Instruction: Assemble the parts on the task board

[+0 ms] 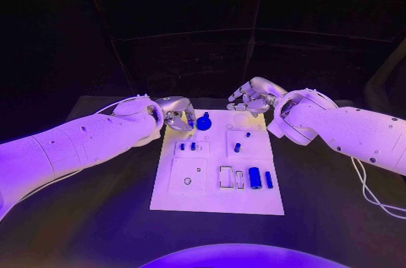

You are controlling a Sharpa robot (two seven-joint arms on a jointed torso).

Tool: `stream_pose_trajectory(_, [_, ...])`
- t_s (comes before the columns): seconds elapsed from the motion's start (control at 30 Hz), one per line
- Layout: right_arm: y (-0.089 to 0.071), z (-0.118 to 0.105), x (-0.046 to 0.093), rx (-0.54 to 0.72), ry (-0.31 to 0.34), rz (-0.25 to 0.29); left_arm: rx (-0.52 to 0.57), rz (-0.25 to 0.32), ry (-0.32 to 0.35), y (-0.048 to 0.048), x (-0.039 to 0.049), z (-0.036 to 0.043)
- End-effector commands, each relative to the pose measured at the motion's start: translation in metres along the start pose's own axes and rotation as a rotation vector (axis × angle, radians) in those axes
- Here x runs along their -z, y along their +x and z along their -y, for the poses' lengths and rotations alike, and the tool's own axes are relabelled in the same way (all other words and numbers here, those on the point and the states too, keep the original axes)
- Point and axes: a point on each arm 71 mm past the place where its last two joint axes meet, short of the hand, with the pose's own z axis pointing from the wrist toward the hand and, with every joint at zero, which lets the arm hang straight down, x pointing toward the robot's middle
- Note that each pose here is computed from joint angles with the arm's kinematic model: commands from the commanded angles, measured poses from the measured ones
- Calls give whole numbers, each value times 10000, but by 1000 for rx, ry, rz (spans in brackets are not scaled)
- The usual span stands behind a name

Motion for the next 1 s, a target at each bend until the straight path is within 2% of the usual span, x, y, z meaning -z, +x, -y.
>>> stream_pose_trajectory(0.03, [-3,-17,-4,-1,-10,-2,16,-61,-17,37,0,-20])
stream_pose_trajectory(0.4, [-1,-21,-4,-2,-11,-2,14,-93,-31,132,9,-79])
stream_pose_trajectory(1.0, [2,-23,-6,-2,-12,-3,17,-85,-10,166,-2,-41])
